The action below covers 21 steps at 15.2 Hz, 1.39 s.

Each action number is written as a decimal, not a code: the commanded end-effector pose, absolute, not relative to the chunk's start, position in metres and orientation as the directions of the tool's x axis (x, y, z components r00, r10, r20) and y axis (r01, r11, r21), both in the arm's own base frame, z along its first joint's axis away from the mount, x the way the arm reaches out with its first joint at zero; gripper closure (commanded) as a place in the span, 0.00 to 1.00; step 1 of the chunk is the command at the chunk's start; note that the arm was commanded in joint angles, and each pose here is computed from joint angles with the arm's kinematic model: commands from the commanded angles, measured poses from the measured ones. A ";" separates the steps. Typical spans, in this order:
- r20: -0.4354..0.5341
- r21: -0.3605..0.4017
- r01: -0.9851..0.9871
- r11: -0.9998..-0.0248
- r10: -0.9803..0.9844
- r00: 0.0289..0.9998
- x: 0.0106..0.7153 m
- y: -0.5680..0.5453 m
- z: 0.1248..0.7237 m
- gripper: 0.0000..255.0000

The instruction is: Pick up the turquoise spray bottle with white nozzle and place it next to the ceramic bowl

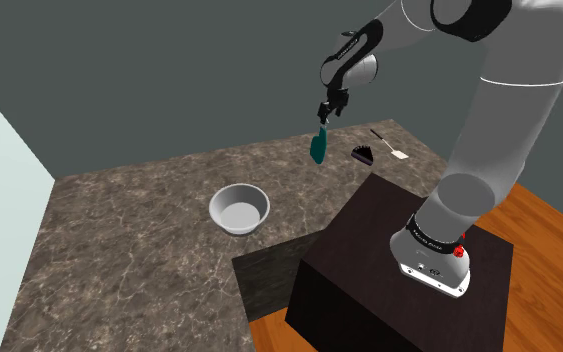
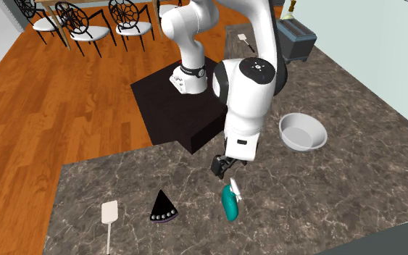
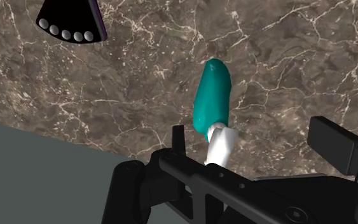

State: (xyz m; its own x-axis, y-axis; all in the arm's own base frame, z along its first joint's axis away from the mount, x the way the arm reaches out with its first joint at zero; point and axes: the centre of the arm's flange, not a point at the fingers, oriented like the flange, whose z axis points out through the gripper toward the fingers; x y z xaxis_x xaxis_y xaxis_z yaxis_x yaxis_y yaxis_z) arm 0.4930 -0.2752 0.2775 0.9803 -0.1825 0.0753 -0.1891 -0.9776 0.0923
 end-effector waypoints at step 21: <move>0.075 0.092 -0.199 -0.976 -0.192 0.978 0.501 -0.287 0.226 1.00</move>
